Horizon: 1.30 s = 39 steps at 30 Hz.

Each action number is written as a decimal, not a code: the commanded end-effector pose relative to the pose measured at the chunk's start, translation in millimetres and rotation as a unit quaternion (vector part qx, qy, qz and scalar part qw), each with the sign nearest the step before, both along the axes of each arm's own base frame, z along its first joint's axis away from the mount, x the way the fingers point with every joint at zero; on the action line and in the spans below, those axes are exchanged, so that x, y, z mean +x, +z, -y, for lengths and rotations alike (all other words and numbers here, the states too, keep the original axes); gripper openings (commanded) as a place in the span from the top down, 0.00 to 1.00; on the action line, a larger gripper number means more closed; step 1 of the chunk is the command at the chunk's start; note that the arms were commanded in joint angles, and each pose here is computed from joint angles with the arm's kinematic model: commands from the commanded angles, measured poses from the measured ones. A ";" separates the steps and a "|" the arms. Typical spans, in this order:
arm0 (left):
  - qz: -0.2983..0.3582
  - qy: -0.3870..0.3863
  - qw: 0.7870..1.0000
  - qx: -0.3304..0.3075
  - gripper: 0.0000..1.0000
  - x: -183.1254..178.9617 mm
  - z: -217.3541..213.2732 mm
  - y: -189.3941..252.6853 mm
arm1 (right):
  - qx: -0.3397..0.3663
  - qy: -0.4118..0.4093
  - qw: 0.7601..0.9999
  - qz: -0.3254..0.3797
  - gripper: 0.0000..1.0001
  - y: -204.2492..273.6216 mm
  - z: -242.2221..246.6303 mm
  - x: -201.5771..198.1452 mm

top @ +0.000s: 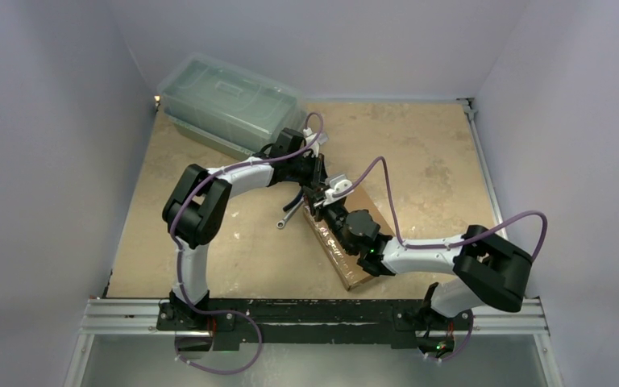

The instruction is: Unpack the express box

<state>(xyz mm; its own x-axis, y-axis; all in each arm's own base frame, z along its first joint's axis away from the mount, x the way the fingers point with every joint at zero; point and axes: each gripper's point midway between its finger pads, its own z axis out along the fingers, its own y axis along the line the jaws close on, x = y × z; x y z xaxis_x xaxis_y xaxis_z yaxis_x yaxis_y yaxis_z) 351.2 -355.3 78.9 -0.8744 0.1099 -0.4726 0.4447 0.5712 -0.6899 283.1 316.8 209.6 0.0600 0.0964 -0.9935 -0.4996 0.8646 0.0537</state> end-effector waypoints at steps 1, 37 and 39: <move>-0.024 0.002 1.000 0.017 0.98 -5.7 -6.1 -17.1 | 0.042 0.003 0.999 0.030 1.00 30.6 -5.2 1.0; -0.027 0.001 1.000 0.016 1.00 -6.4 -5.4 -19.0 | 0.041 0.009 0.999 0.032 1.00 31.5 -17.0 -0.6; -0.026 0.000 1.000 0.015 1.00 -6.2 -5.1 -18.5 | 0.038 0.006 0.999 0.030 1.00 29.2 -17.9 0.8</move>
<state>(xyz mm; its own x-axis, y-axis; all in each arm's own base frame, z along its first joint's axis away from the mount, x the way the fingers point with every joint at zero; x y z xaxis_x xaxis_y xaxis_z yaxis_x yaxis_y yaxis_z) 350.8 -355.8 79.1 -0.8749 0.1112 -0.4714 0.4458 0.5655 -0.6939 279.9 328.3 204.7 0.0573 0.0844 -0.9948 -0.5170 0.8549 0.0428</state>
